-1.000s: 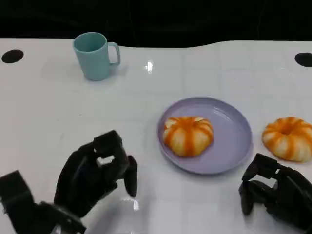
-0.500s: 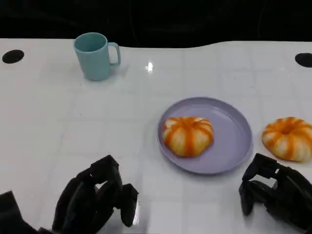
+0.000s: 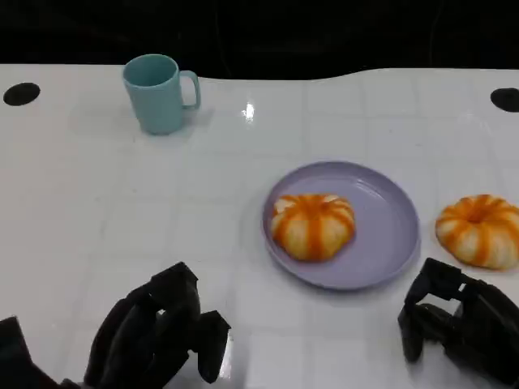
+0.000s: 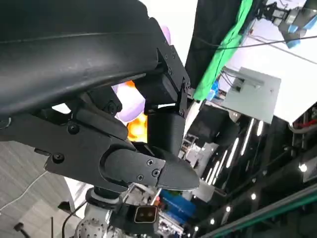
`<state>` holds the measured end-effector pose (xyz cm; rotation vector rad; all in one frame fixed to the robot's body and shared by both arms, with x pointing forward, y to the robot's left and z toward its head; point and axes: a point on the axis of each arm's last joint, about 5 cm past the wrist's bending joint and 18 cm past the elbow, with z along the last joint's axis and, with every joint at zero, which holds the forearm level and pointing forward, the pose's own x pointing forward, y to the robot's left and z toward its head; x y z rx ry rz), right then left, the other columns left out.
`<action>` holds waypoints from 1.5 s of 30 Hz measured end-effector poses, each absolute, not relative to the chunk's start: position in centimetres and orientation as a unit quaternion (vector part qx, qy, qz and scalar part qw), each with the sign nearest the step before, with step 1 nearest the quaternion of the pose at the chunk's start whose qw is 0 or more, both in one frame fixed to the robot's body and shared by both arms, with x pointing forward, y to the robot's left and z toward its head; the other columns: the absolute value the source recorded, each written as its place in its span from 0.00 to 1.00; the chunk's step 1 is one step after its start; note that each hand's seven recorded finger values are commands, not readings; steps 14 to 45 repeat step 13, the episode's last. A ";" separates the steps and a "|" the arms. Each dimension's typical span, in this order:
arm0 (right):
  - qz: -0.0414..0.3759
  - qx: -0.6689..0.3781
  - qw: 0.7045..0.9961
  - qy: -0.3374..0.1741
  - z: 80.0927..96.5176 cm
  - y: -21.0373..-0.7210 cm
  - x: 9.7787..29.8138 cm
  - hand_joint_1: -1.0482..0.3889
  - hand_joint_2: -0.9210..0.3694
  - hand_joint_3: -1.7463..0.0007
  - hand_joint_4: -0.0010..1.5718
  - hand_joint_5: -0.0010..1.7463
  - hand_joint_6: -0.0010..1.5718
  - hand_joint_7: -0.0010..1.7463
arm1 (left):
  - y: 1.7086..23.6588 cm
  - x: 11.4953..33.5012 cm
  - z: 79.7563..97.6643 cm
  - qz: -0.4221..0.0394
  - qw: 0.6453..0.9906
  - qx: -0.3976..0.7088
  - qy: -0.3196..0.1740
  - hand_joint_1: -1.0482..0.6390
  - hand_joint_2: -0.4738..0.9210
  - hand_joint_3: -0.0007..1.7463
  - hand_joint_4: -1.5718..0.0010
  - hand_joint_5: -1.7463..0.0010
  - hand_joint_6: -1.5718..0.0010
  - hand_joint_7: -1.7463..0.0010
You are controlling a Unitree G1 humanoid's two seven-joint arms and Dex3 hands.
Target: Grasp the bread from the table and place it into the plate.
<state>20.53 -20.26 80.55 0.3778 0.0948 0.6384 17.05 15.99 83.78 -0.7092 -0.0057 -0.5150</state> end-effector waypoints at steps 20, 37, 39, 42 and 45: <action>0.299 0.174 0.937 0.052 80.6 -20.4 20.6 0.29 0.00 0.89 0.48 1.00 0.43 0.93 | 15.8 17.3 83.8 -0.253 0.904 -0.344 -0.010 0.17 0.99 0.05 0.30 0.00 0.42 0.05; 0.299 0.174 0.937 0.052 80.6 -20.4 20.6 0.29 0.00 0.89 0.48 1.00 0.43 0.93 | 15.8 17.3 83.8 -0.253 0.904 -0.344 -0.010 0.17 0.99 0.05 0.30 0.00 0.42 0.05; 0.299 0.174 0.937 0.052 80.6 -20.4 20.6 0.29 0.00 0.89 0.48 1.00 0.43 0.93 | 15.8 17.3 83.8 -0.253 0.904 -0.344 -0.010 0.17 0.99 0.05 0.30 0.00 0.42 0.05; 0.299 0.174 0.937 0.052 80.6 -20.4 20.6 0.29 0.00 0.89 0.48 1.00 0.43 0.93 | 15.8 17.3 83.8 -0.253 0.904 -0.344 -0.010 0.17 0.99 0.05 0.30 0.00 0.42 0.05; 0.299 0.174 0.937 0.052 80.6 -20.4 20.6 0.29 0.00 0.89 0.48 1.00 0.43 0.93 | 15.8 17.3 83.8 -0.253 0.904 -0.344 -0.010 0.17 0.99 0.05 0.30 0.00 0.42 0.05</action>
